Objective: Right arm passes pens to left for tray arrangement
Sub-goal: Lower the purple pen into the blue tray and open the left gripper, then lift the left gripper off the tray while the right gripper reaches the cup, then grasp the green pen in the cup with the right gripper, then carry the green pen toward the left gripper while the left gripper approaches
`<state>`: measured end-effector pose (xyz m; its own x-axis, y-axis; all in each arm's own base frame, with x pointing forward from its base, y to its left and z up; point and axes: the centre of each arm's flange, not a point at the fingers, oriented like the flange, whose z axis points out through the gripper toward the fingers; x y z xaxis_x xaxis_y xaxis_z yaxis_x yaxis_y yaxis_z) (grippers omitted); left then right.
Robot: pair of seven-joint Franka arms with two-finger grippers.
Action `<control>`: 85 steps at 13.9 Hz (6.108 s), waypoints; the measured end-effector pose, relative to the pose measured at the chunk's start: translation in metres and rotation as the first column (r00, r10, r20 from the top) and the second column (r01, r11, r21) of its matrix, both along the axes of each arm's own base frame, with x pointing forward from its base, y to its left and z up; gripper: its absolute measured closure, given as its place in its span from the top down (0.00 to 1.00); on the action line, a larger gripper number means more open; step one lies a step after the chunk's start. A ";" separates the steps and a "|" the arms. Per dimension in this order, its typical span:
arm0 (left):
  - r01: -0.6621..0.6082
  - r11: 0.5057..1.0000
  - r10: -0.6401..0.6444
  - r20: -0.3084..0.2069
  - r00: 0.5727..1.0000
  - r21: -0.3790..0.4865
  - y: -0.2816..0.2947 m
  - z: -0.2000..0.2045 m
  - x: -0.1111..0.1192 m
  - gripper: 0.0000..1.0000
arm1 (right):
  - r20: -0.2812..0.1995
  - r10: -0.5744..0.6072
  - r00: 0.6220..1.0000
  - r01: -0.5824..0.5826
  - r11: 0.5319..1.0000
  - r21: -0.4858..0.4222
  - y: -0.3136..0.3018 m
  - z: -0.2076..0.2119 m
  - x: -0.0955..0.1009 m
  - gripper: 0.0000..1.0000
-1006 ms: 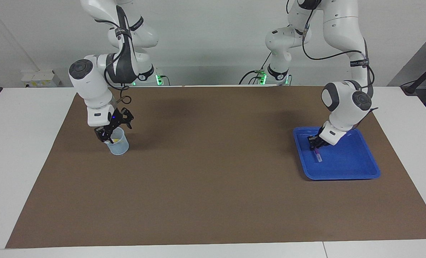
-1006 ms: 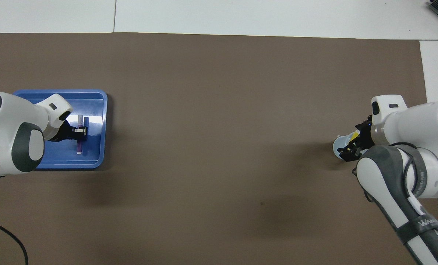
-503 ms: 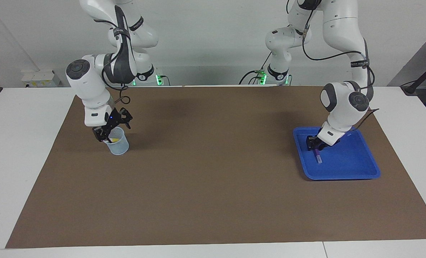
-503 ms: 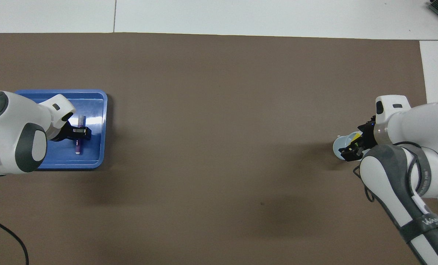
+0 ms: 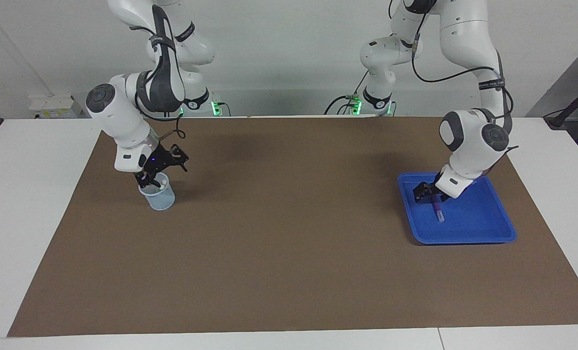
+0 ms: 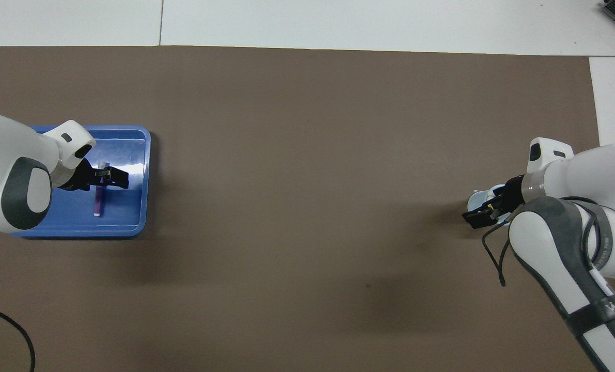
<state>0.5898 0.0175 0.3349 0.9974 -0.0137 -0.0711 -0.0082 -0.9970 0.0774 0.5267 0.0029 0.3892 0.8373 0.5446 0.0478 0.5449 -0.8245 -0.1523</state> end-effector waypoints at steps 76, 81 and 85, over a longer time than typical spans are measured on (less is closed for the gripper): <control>-0.997 -0.014 0.861 -0.509 0.027 -0.077 -0.148 0.221 -0.050 0.92 | -0.015 0.166 0.986 -0.166 0.986 -0.016 -0.035 0.048 0.011 0.19; -0.997 -0.016 0.861 -0.509 0.025 -0.077 -0.147 0.221 -0.050 0.92 | -0.005 0.200 0.980 -0.200 0.980 -0.010 -0.027 0.130 0.015 0.19; -0.997 -0.015 0.861 -0.509 0.026 -0.077 -0.148 0.221 -0.050 0.92 | -0.017 0.131 0.991 -0.130 0.991 0.040 -0.013 0.173 0.013 0.19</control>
